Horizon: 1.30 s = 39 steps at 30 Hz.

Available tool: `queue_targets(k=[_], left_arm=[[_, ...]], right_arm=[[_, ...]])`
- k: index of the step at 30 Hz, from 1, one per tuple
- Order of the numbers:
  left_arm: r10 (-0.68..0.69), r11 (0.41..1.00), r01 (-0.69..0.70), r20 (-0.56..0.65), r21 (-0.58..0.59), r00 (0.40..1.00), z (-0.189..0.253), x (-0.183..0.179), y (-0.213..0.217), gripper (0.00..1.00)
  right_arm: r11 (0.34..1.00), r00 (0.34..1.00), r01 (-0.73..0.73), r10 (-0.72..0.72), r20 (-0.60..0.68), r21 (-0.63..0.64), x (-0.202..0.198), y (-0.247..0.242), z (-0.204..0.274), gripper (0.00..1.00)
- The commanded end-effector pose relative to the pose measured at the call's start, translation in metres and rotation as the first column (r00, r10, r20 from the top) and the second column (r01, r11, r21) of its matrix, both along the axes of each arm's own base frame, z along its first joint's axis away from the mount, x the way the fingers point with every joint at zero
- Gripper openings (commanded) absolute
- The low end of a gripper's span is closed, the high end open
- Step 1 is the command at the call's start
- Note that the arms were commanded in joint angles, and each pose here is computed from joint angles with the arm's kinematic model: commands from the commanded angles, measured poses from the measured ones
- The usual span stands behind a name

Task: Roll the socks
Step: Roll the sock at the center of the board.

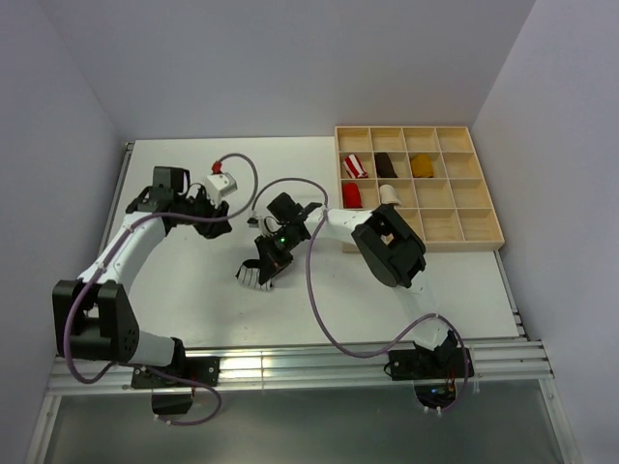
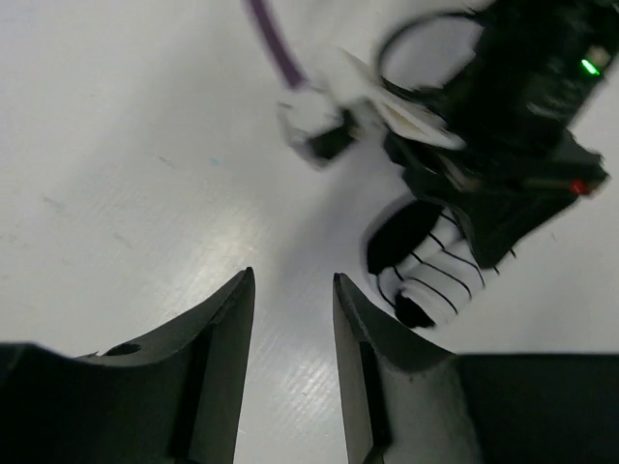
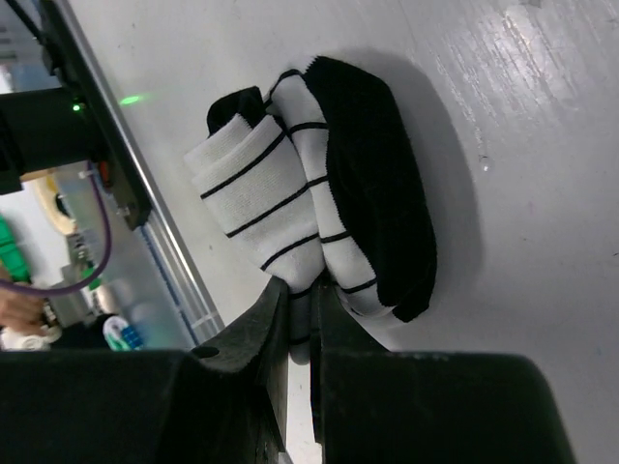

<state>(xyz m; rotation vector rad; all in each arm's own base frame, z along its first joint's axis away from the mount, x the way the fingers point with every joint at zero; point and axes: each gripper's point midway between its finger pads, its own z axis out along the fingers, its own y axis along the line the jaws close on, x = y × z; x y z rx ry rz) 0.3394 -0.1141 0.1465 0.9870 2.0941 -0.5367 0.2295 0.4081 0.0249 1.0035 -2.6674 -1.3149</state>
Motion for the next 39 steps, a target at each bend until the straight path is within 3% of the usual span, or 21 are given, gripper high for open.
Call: queue_targets(k=[1,6,9,10,15,32,35,39], left_arm=[[-0.168,0.983,0.16,0.101,0.085,0.981,-0.006,-0.024,-0.017,0.44],[-0.295,0.948,0.277,0.109,0.157,0.949,-0.031,-0.059,-0.036,0.46],[-0.353,0.927,0.336,0.082,0.165,0.932,-0.046,-0.075,-0.048,0.48],[-0.376,0.918,0.36,0.078,0.165,0.923,-0.049,-0.081,-0.055,0.53],[-0.43,0.896,0.416,0.066,0.158,0.901,-0.061,-0.097,-0.074,0.54],[-0.425,0.883,0.434,-0.085,0.182,0.901,-0.107,-0.095,-0.075,0.45],[-0.411,0.887,0.424,-0.107,0.185,0.905,-0.112,-0.093,-0.075,0.42],[-0.372,0.903,0.389,-0.119,0.182,0.92,-0.115,-0.088,-0.074,0.3]], right_arm=[[0.993,0.998,0.017,-0.023,-0.053,-0.117,0.002,-0.022,-0.03,0.0],[0.993,0.997,0.019,-0.027,-0.07,-0.118,0.002,-0.023,-0.032,0.0],[0.993,0.997,0.021,-0.03,-0.077,-0.118,0.002,-0.024,-0.031,0.0],[0.992,0.996,0.022,-0.032,-0.078,-0.121,0.002,-0.024,-0.032,0.0],[0.991,0.996,0.024,-0.035,-0.081,-0.132,0.0,-0.026,-0.034,0.0],[0.991,0.995,0.027,-0.039,-0.087,-0.135,-0.002,-0.03,-0.036,0.0],[0.989,0.996,0.032,-0.044,-0.084,-0.141,-0.002,-0.032,-0.037,0.0],[0.989,0.996,0.04,-0.05,-0.067,-0.142,-0.002,-0.035,-0.036,0.0]])
